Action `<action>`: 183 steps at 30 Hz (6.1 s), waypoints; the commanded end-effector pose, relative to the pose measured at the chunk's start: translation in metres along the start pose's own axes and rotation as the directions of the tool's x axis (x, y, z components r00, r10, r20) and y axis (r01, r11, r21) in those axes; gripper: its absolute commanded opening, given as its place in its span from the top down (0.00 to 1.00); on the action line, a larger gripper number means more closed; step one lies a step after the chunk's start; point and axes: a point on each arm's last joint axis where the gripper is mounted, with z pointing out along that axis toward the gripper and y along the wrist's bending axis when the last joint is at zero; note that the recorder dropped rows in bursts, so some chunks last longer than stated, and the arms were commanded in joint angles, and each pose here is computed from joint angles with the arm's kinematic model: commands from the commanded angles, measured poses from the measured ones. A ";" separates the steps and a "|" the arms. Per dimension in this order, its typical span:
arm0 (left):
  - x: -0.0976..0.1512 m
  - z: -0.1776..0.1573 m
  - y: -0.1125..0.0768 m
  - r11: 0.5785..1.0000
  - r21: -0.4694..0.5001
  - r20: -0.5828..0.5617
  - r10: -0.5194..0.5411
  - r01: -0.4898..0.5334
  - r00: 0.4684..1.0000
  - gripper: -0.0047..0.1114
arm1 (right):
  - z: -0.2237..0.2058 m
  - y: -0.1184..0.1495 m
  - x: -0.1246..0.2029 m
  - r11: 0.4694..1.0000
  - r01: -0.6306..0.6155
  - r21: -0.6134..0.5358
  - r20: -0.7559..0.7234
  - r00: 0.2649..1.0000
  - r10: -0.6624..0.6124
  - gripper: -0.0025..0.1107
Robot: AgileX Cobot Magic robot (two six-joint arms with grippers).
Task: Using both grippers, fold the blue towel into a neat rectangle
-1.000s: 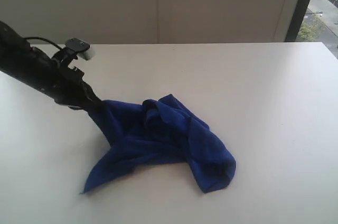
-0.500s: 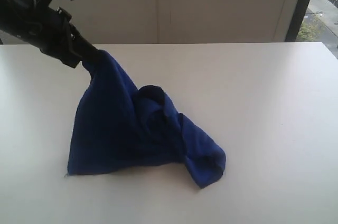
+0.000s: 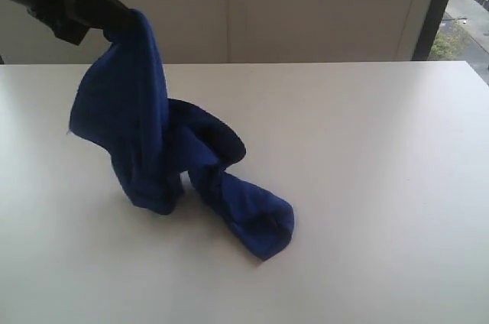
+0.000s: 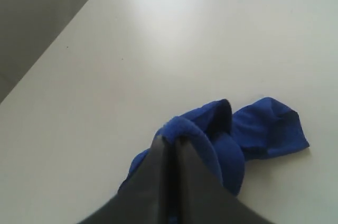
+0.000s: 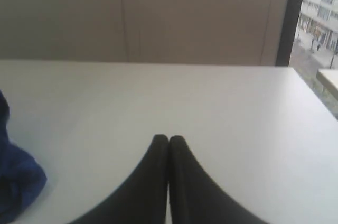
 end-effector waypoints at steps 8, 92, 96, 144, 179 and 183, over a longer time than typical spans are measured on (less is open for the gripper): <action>-0.004 -0.007 -0.008 0.999 0.048 -0.003 0.016 -0.016 1.000 0.96 | -0.020 0.002 -0.055 0.992 -0.082 -0.094 0.615 0.779 0.122 0.98; 0.005 -0.034 -0.005 0.973 -0.112 -0.210 0.177 -0.204 0.961 0.96 | 0.251 0.092 -0.113 0.706 0.496 -0.506 -0.471 0.526 -0.708 0.98; 0.007 -0.041 -0.005 0.960 -0.147 -0.257 0.197 -0.240 0.946 0.96 | 0.239 0.072 -0.133 0.718 0.577 -0.389 -0.515 0.510 -0.689 0.98; 0.023 -0.138 -0.087 0.972 -0.232 -0.403 -0.135 0.042 0.905 0.96 | 0.095 0.015 -0.199 0.825 0.545 -0.149 -0.695 0.536 -0.480 0.98; 0.150 0.085 0.036 0.942 -0.313 -0.535 -0.070 -0.120 0.842 0.96 | 0.288 0.014 -0.061 0.691 0.723 -0.012 -0.783 0.423 -0.457 0.98; 0.157 0.103 0.045 0.923 -0.343 -0.501 -0.022 -0.175 0.865 0.96 | 0.303 0.001 -0.042 0.680 0.733 0.027 -0.784 0.438 -0.441 0.98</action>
